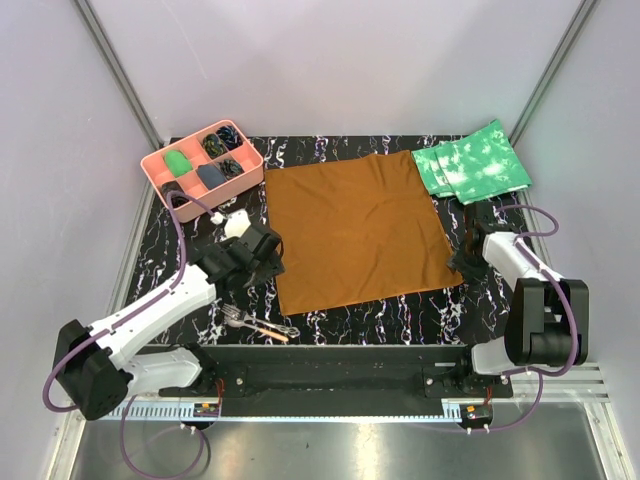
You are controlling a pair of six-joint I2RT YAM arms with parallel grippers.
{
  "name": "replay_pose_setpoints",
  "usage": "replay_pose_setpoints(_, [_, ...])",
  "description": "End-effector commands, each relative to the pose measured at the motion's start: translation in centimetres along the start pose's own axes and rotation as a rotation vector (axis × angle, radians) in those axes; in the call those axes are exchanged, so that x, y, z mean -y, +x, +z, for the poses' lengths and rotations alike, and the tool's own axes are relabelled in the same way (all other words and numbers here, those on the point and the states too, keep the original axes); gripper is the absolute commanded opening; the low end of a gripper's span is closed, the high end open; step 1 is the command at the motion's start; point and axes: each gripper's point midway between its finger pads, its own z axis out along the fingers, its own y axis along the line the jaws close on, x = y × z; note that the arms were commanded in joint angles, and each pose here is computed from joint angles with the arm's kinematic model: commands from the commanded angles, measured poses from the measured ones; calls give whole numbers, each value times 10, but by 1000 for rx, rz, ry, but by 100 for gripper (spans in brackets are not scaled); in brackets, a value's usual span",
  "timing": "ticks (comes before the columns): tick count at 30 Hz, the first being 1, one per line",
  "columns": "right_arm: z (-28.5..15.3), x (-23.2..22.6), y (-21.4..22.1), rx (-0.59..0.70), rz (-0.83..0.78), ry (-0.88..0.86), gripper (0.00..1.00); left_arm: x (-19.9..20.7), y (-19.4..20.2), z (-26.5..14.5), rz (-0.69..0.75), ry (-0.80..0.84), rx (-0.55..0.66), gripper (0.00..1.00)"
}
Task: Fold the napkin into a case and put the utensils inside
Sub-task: Pick up the flattened napkin from the center of the board.
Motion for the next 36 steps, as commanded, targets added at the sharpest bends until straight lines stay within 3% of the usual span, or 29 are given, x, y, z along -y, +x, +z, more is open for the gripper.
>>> replay_pose_setpoints(1, [6,-9,-11,38,22,-27,51,13,0,-1,-24,38,-17,66])
replay_pose_setpoints(7, [21,-10,-1,-15,24,-29,51,14,16,5,11,15,-29,62])
replay_pose_setpoints(21, [34,4,19,-121,92,-22,50,12,54,16,1,-37,-82,68])
replay_pose_setpoints(25, [35,2,16,-124,86,-28,29,10,60,20,3,-50,-99,68])
replay_pose_setpoints(31, [28,0,12,-87,95,-57,22,15,70,28,12,-54,-139,68])
replay_pose_setpoints(36, [25,-3,11,-80,89,-85,13,21,81,37,45,-79,-193,60])
